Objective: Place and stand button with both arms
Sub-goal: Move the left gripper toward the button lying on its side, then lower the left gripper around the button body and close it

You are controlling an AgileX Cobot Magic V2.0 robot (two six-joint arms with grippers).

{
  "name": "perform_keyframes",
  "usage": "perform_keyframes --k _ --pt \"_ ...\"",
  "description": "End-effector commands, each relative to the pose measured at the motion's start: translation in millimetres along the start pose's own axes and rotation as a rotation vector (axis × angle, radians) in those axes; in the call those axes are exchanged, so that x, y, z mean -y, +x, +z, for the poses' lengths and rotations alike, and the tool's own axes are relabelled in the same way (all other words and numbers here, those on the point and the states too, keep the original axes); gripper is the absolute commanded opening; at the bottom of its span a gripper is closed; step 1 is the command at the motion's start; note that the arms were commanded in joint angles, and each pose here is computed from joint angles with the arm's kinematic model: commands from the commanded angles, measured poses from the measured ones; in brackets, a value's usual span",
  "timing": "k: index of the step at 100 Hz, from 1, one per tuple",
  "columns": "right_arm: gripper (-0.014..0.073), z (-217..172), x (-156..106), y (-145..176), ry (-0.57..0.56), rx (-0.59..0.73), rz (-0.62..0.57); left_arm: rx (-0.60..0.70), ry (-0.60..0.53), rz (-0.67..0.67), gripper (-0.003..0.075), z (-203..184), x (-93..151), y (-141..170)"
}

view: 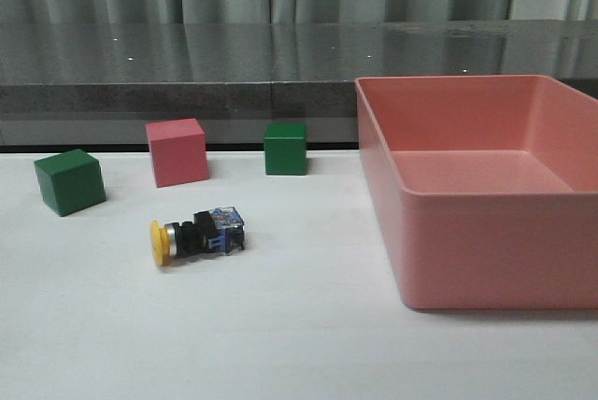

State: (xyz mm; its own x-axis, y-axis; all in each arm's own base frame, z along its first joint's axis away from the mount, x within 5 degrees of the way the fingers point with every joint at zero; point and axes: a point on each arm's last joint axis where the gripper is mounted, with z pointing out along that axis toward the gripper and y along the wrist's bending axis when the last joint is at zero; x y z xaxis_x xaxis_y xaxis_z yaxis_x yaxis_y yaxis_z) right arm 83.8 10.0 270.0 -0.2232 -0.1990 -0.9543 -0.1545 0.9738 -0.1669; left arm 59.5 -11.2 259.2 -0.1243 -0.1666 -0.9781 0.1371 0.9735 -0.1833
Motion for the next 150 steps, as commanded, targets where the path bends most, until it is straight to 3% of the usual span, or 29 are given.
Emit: perform_keyframes --k 1,20,28,35,42,57,64,78,97,110,126,134,150 --pt "-0.0062 -2.4 4.2 -13.2 0.034 0.077 0.009 -0.073 -0.003 0.02 -0.002 12.5 6.2 -33.9" --pt "-0.0062 -2.4 4.2 -13.2 0.034 0.077 0.009 -0.431 0.047 0.278 -0.0019 69.6 14.6 -71.7" --pt "-0.0062 -2.4 4.2 -13.2 0.034 0.077 0.009 -0.533 0.074 0.327 -0.0015 93.6 16.4 -82.0" --pt "-0.0062 -2.4 4.2 -13.2 0.034 0.077 0.009 -0.609 0.108 0.358 0.0034 112.1 17.7 -84.8" --pt "-0.0062 -2.4 4.2 -13.2 0.034 0.077 0.009 -0.665 0.158 0.392 0.016 128.6 19.6 -83.9" --pt "-0.0062 -2.4 4.2 -13.2 0.034 0.077 0.009 -0.657 0.25 0.418 0.0608 155.1 24.2 -79.0" --pt "-0.0062 -2.4 4.2 -13.3 0.035 0.078 0.009 -0.636 0.271 0.438 0.0723 164.3 24.5 -76.0" --pt "-0.0062 -2.4 4.2 -13.3 0.035 0.078 0.009 -0.595 0.384 0.472 0.0654 183.3 30.4 -66.3" --pt "-0.0062 -2.4 4.2 -13.3 0.035 0.078 0.009 -0.465 0.592 0.512 0.0651 214.5 42.2 -49.1" --pt "-0.0062 -2.4 4.2 -13.3 0.035 0.077 0.009 -0.43 0.624 0.458 0.0651 234.1 42.6 -35.0" --pt "-0.0062 -2.4 4.2 -13.2 0.034 0.077 0.009 -0.459 0.621 0.376 0.0651 244.9 41.1 -22.8" --pt "-0.0062 -2.4 4.2 -13.2 0.034 0.077 0.009 -0.479 0.671 0.361 0.0651 245.4 43.5 -17.3" --pt "-0.0062 -2.4 4.0 -12.8 0.032 0.073 0.009 -0.448 0.875 0.516 0.0651 248.4 48.7 2.0"
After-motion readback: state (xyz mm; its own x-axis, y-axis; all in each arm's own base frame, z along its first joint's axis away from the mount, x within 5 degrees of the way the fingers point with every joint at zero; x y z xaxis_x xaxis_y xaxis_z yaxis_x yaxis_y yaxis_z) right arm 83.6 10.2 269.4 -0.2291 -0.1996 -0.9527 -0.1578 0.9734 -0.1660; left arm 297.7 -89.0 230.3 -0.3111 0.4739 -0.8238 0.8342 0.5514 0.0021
